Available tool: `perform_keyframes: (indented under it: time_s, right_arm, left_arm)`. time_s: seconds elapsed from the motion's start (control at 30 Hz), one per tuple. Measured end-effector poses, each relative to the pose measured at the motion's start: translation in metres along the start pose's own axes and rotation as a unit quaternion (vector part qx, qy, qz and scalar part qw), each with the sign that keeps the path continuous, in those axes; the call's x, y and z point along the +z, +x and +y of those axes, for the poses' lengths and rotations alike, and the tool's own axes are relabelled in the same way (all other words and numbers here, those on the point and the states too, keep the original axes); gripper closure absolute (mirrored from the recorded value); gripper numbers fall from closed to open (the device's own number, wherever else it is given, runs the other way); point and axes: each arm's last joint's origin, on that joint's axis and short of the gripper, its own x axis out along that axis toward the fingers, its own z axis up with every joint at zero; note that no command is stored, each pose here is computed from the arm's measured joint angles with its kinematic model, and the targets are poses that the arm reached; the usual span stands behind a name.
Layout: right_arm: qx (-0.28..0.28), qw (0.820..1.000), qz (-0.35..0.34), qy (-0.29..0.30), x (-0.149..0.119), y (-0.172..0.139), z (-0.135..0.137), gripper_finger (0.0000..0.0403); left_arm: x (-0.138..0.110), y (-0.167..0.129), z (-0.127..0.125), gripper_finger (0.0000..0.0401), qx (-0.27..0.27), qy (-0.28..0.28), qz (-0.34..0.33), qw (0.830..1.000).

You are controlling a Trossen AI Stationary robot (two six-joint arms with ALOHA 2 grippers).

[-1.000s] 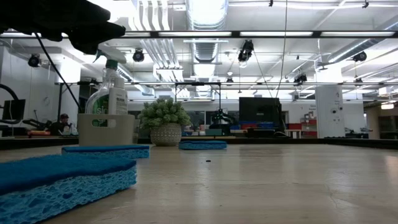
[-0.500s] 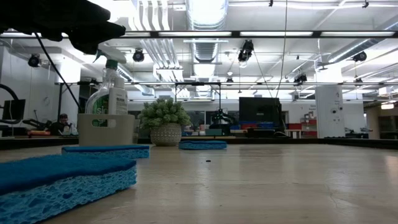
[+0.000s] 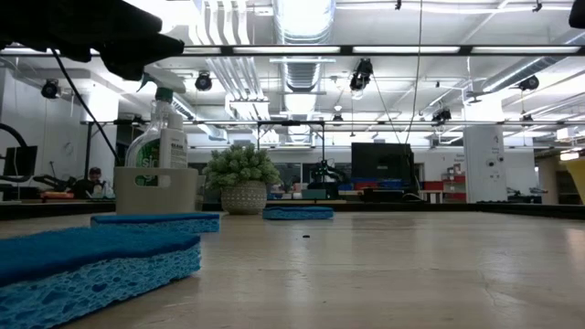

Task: Pick & Place Kitchen Items
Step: Put the blue sponge into the yellow bin

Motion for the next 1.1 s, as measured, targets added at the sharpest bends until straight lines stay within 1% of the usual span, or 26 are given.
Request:
perform_keyframes:
  time_s: [0.13, 0.23, 0.33, 0.4, 0.47, 0.57, 0.8, 1.1]
  right_arm:
    - [-0.022, 1.0, 0.014, 0.013, -0.002, 0.0, -0.005, 0.024]
    - [-0.024, 0.999, 0.015, 0.016, -0.003, 0.0, -0.005, 0.0167]
    - [-0.025, 0.999, 0.014, 0.019, -0.003, 0.0, -0.005, 0.0103]
    - [-0.028, 0.999, 0.009, 0.019, -0.002, 0.0, -0.005, 0.0072]
    - [-0.029, 0.999, 0.007, 0.019, -0.002, 0.0, -0.005, 0.0051]
    - [-0.031, 0.999, 0.004, 0.019, -0.002, 0.0, -0.005, 0.0039]
    - [-0.029, 0.999, -0.002, 0.019, -0.001, 0.0, -0.005, 0.0037]
    - [-0.002, 1.0, -0.027, 0.014, 0.009, -0.018, 0.002, 0.0037]
  left_arm:
    - [0.0, 0.0, 0.0, 0.0165, 0.0, 0.0, 0.0, 1.0]
    - [0.0, 0.0, 0.0, 0.0165, 0.0, -0.001, 0.0, 1.0]
    - [0.0, 0.0, 0.0, 0.0165, 0.0, -0.001, 0.0, 1.0]
    - [0.0, 0.0, 0.0, 0.0165, 0.0, -0.001, 0.0, 1.0]
    - [0.0, 0.0, 0.0, 0.0165, 0.0, -0.001, 0.0, 1.0]
    - [0.0, 0.0, 0.0, 0.0165, 0.0, -0.001, 0.0, 1.0]
    - [0.0, 0.0, 0.0, 0.0165, 0.0, -0.001, 0.0, 1.0]
    - [0.0, 0.0, 0.0, 0.0165, 0.0, -0.001, 0.0, 1.0]
